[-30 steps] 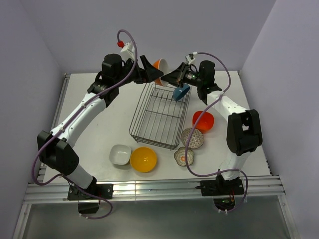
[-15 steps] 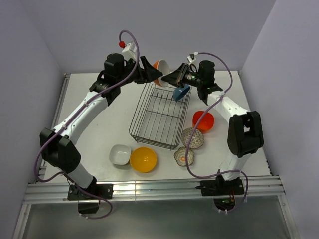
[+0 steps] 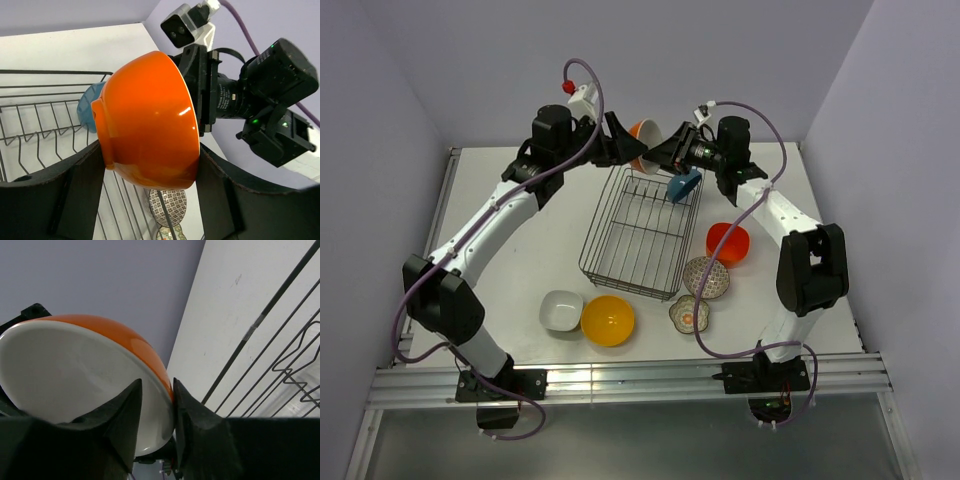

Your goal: Load the bowls into the dish rack

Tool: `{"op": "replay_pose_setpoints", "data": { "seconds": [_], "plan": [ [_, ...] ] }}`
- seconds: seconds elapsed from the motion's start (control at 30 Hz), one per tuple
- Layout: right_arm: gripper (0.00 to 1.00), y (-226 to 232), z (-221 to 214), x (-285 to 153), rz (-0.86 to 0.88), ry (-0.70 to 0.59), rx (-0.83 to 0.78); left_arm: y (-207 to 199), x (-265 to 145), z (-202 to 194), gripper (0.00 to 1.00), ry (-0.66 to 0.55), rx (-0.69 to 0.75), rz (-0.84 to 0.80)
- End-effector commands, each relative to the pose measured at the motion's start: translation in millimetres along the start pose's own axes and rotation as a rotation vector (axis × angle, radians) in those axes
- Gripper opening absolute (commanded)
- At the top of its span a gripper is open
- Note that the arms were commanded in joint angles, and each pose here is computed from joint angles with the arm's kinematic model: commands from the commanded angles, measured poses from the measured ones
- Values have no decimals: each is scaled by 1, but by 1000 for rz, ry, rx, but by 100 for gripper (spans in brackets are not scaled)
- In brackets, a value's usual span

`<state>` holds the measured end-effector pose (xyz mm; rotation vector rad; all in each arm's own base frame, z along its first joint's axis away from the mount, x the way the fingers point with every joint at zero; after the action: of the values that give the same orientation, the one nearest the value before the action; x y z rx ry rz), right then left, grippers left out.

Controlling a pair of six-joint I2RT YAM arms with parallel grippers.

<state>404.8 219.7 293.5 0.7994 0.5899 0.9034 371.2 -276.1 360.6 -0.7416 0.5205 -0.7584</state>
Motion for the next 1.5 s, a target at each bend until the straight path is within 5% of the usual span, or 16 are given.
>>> {"op": "replay_pose_setpoints", "data": {
  "seconds": [0.0, 0.13, 0.43, 1.03, 1.47],
  "plan": [
    [39, 23, 15, -2, 52, 0, -71, -29, 0, 22, 0, -65, 92, -98],
    [68, 25, 27, -13, 32, -16, -98, -15, 5, 33, 0, -87, 118, -68],
    [100, 25, 39, -49, -41, -22, -199, 15, 27, 53, 0, -115, 269, 0],
    [100, 16, 80, -185, -403, -206, -368, 66, 97, 37, 0, 21, 661, 33],
    [100, 31, 86, -216, -457, -266, -387, 91, 131, -12, 0, 140, 771, -1]
  ]
}}
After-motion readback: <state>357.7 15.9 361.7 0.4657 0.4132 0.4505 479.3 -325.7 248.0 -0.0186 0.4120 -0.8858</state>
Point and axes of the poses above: each gripper's point midway between its finger pads, its own x axis out along the fingers, its own y axis along the line the jaws close on, z = x × y, the point moved 5 cm from there along -x, back along the fingers, and after that the axes turned 12 degrees about -x, right-handed, at the moved point
